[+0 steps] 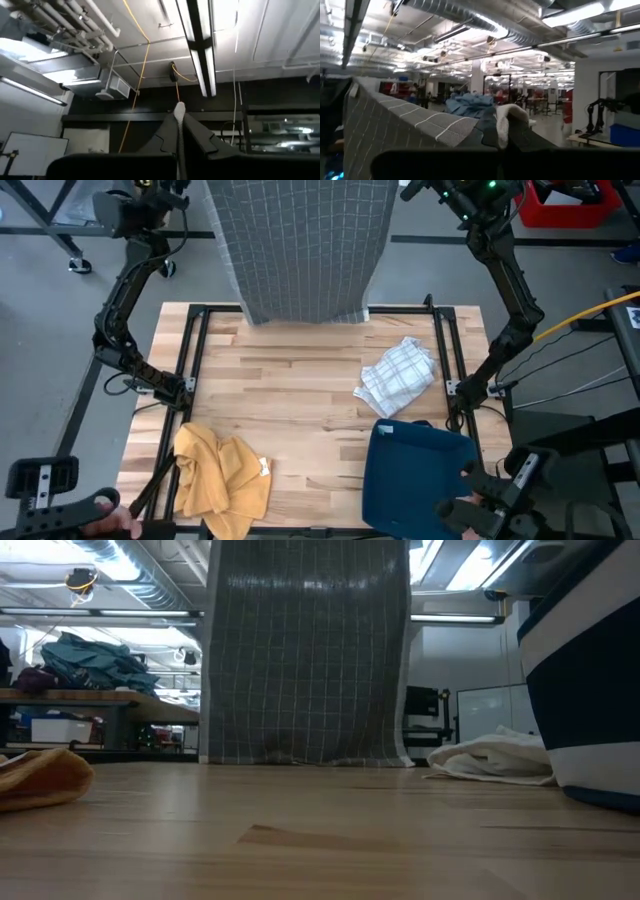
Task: Fold towel
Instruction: Fold the gray kitchen towel
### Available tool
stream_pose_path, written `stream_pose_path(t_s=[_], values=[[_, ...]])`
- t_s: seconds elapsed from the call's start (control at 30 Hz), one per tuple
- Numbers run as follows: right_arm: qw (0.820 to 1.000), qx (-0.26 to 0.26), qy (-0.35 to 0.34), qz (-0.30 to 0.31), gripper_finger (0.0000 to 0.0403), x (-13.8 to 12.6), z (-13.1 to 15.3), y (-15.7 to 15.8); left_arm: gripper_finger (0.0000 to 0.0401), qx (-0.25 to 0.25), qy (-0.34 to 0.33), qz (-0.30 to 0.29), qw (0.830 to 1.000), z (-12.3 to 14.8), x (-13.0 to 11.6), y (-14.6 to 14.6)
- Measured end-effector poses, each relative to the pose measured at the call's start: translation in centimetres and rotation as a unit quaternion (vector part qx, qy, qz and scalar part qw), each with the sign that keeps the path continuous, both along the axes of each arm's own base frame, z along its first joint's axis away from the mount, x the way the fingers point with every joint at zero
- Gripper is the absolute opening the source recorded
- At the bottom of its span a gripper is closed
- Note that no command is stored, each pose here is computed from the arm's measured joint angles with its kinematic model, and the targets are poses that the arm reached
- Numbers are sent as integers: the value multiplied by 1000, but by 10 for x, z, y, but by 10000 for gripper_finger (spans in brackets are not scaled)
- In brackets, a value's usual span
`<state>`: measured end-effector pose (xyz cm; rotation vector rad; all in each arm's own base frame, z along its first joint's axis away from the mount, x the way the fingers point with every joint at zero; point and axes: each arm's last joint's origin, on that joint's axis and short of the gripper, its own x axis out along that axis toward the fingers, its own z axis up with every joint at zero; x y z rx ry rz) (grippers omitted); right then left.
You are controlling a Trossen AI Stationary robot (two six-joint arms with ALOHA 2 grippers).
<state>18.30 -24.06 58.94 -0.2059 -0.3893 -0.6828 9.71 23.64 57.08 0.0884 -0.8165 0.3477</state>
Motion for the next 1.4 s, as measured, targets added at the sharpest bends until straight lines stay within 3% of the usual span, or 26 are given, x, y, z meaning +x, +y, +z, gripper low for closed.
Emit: stream_pose_path(t_s=[0.13, 0.37, 0.6, 1.03, 1.1, 1.2, 1.3, 1.4], values=[[1000, -9, 4, 3, 1, -7, 1, -4, 0, 14, 10, 9, 1000, 0, 2, -1], [1000, -16, -8, 4, 1, -6, 3, -3, 0, -1, -37, 54, 998, 1, -1, 2], [996, -77, -42, 7, 1, -8, 13, 2, 0, -3, -73, 118, 990, 1, -3, 4], [994, -94, -56, 8, 1, -9, 16, 2, 0, 1, -103, 174, 979, 3, -6, 5], [994, -83, -60, 29, 1, -8, 15, 3, 0, -5, -103, 143, 984, 4, -5, 4], [993, -54, -65, 84, 1, -8, 15, 4, 0, -35, -102, 52, 993, 4, -4, 1], [990, -21, -54, 131, 1, -11, 16, 12, 0, -69, -92, -44, 992, 6, -4, -5], [989, 27, -22, 144, 1, -18, 14, 23, 0, -85, -66, -98, 989, 9, -5, -14]])
